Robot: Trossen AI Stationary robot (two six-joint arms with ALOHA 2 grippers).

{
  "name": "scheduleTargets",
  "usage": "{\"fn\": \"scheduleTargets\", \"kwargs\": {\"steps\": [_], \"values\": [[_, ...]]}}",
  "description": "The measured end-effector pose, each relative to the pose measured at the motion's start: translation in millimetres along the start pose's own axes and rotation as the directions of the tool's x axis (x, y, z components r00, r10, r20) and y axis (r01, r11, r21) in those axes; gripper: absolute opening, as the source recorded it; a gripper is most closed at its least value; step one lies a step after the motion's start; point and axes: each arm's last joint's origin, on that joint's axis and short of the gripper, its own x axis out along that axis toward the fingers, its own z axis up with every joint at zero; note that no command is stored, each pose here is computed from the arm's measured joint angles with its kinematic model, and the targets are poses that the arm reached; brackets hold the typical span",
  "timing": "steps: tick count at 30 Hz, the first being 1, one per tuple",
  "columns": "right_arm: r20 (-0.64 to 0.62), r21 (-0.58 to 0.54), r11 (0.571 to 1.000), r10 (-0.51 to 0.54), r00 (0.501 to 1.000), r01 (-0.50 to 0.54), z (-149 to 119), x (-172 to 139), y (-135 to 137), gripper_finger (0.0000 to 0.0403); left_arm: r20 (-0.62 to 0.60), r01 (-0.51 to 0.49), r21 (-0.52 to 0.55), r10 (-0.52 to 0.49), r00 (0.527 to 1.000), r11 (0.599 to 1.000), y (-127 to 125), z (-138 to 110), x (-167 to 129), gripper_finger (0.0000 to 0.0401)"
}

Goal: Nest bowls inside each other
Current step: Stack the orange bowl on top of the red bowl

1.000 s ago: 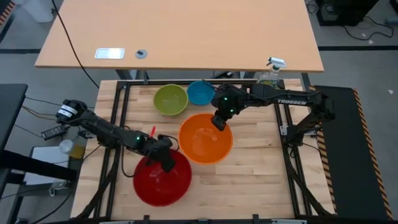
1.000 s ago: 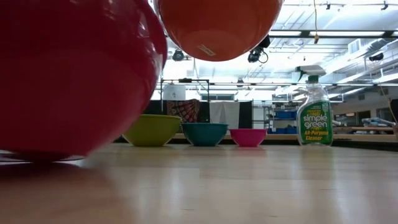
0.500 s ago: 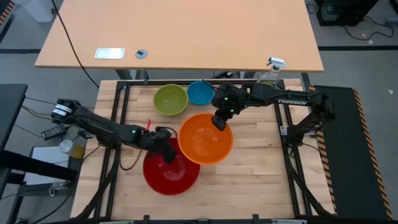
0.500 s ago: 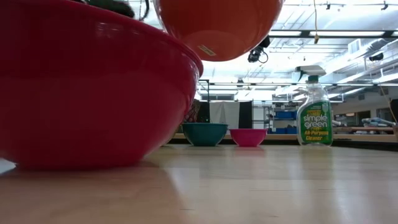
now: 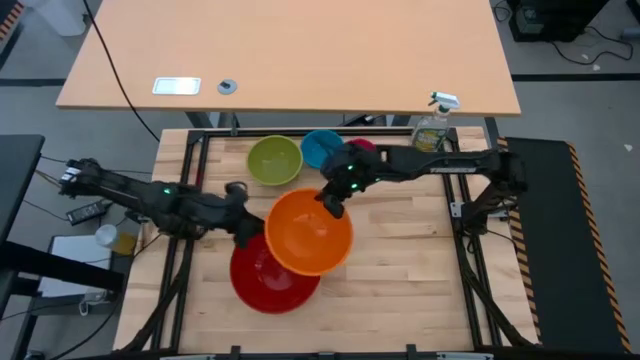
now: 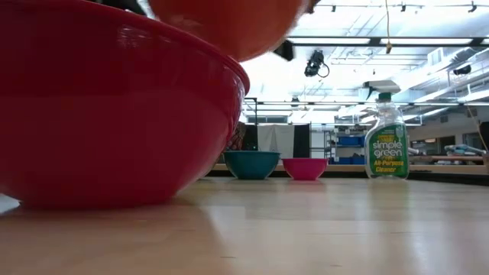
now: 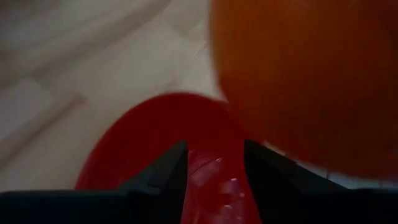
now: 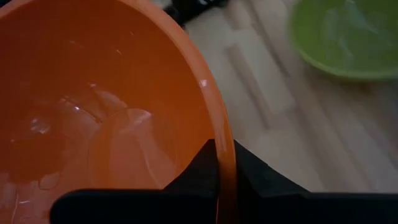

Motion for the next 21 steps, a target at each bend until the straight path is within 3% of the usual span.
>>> {"fn": "scheduleTargets", "kwargs": {"steps": [6,11,16,21], "values": [[0.074,-0.064,0.993,0.106,0.992,-0.101,-1,42,16,0.0028,0.07,0.168,0.061,-0.173,0.983,0.984,-2,9,-33,0.016],[0.108,-0.106,0.99,0.101,0.989,-0.09,-8,69,23,0.0028,0.212,0.234,0.027,-0.234,0.949,0.972,-3,19,-55,0.016],[0.1,-0.12,0.988,0.112,0.989,-0.099,-13,84,24,0.0029,0.212,0.226,0.026,-0.227,0.951,0.974,1,18,-61,0.016],[0.066,-0.066,0.993,0.105,0.992,-0.1,-16,88,21,0.0029,0.072,0.146,0.003,-0.145,0.987,0.989,5,6,-48,0.016]]}}
